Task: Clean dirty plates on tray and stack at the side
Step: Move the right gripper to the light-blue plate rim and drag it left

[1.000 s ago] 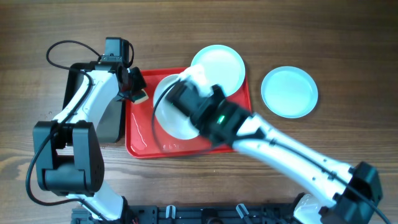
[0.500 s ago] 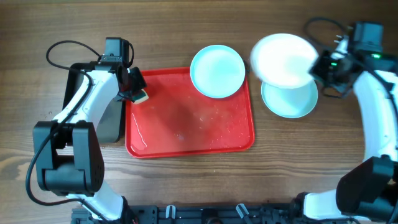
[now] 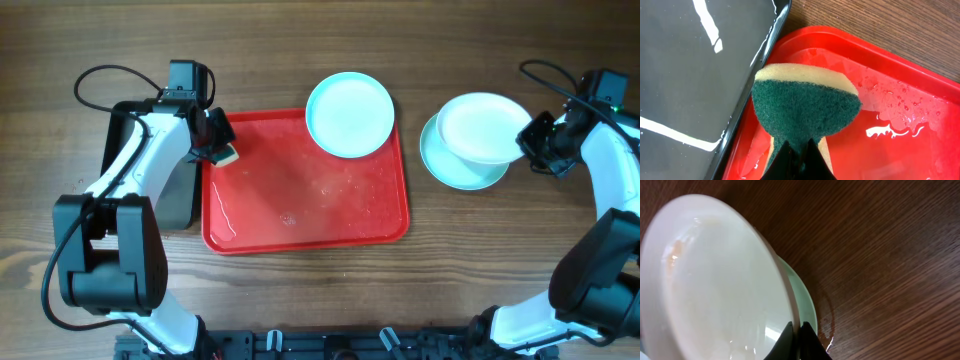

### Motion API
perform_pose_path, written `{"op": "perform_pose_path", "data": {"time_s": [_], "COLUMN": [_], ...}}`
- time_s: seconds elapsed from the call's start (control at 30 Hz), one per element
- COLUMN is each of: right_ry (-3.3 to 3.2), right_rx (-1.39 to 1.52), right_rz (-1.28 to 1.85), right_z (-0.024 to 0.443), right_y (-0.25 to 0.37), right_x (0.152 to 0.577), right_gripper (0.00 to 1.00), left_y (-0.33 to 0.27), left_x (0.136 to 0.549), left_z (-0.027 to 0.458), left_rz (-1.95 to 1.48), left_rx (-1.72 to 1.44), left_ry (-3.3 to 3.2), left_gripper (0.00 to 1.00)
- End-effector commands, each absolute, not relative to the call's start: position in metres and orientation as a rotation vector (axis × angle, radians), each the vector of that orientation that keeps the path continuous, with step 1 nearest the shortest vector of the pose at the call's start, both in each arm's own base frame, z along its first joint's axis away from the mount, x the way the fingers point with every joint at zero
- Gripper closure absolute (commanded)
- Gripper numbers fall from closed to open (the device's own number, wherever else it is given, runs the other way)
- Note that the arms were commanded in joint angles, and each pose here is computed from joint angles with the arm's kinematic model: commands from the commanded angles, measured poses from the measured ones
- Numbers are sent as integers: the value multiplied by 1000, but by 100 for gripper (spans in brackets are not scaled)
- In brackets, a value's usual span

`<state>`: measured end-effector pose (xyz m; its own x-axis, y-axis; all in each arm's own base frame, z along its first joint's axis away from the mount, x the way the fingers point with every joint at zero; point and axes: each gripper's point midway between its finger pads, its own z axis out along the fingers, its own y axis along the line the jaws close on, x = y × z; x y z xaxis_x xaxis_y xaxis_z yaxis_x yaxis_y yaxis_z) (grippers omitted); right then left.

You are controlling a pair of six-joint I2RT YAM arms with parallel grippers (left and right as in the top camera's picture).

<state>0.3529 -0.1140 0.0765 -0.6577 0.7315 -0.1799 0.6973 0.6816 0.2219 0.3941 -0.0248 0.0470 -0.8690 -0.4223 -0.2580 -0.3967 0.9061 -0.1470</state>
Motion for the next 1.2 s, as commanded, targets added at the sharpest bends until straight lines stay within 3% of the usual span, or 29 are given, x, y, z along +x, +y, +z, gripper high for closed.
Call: {"op": "perform_pose_path", "data": {"time_s": [0.0,0.1,0.4,0.57,0.63,0.73,0.8,1.0,1.17], "right_ry": [2687,2710,2676,2733,2787,2859,2904,3048,3231], "right_rx": [1068,803,534,491,496,529,527,405,121], "right_rz": [194,415,565,565,538,486,457,389,430], "right_z": [69,78,93,71,56,35,22,10,11], "right_y": [-101,-60,64,130,142,150,154,170,214], "right_x": [356,377,414,427,430,429,424,388,329], "right_gripper": [66,52,53,53,57,71,78,79,81], "left_y": [-24,-24,-24,-24,-24,-24,-24,-24,-24], "left_x": [400,400,400,399,399,399,399,398,398], "left_z": [54,54,54,54,53,53,53,53,53], "left_rz": [-122,-122,-122,-122,-121,-120,-120,-119,-119], "left_rx": [-619,-619,-619,-619,-619,-619,-620,-620,-620], "left_ry": [2754,2755,2755,2756,2757,2760,2760,2762,2762], "left_gripper": [96,96,96,96,96,96,96,96,96]}}
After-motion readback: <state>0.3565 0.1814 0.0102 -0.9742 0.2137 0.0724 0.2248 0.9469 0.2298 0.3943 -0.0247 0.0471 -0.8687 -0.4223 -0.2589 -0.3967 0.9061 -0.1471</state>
